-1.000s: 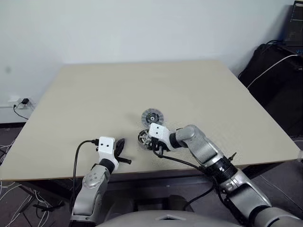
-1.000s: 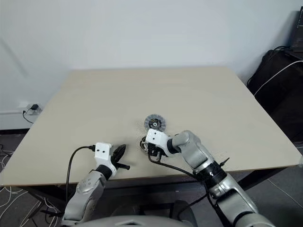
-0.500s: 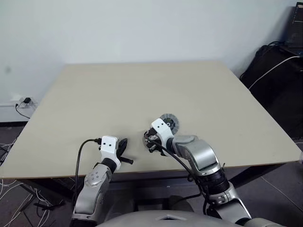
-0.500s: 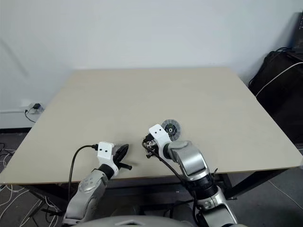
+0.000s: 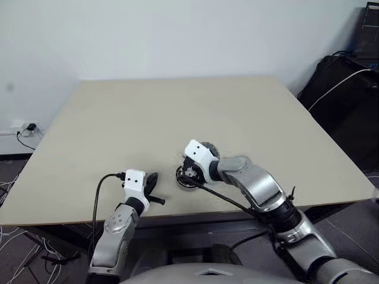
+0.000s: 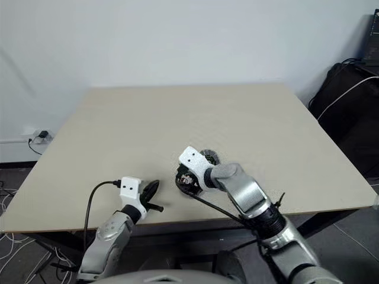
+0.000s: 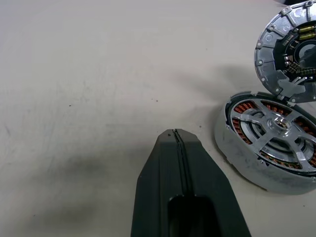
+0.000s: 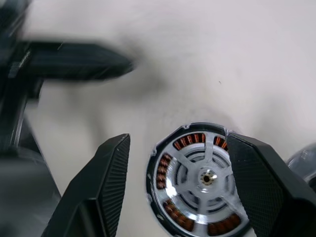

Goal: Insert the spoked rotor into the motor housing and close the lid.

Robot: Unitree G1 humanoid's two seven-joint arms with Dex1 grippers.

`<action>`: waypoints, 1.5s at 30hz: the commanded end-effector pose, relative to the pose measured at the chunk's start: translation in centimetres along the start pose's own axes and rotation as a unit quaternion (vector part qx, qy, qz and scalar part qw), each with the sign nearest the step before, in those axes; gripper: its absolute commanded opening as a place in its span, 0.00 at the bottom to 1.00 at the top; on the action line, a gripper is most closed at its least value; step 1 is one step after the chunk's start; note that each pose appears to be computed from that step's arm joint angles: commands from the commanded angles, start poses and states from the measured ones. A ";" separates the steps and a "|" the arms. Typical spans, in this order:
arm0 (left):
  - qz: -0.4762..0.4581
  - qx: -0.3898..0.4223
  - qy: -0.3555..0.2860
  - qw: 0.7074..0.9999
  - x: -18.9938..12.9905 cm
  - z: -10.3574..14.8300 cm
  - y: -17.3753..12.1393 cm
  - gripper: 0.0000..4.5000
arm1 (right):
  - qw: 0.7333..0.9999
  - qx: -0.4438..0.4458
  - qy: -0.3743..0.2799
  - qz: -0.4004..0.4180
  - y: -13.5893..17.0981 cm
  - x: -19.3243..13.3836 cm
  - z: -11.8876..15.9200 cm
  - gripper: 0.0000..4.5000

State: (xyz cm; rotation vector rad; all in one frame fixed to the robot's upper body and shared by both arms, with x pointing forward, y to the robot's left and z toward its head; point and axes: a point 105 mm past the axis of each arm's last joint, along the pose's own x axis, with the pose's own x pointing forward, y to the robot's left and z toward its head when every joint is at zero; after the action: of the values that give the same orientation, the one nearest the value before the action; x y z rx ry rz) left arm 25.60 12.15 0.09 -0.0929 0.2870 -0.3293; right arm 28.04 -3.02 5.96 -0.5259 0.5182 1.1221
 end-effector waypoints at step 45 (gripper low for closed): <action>0.001 -0.005 -0.022 1.000 0.2 1.1 -0.1 0.00 | 0.985 -0.143 0.070 0.058 -1.0 0.4 -4.5 0.02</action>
State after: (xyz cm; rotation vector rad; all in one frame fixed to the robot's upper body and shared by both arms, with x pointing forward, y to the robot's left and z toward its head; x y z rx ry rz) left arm 25.59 12.13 0.00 -0.1041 0.2890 -0.3216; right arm 27.87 -5.92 0.84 -0.8714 0.5546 1.3204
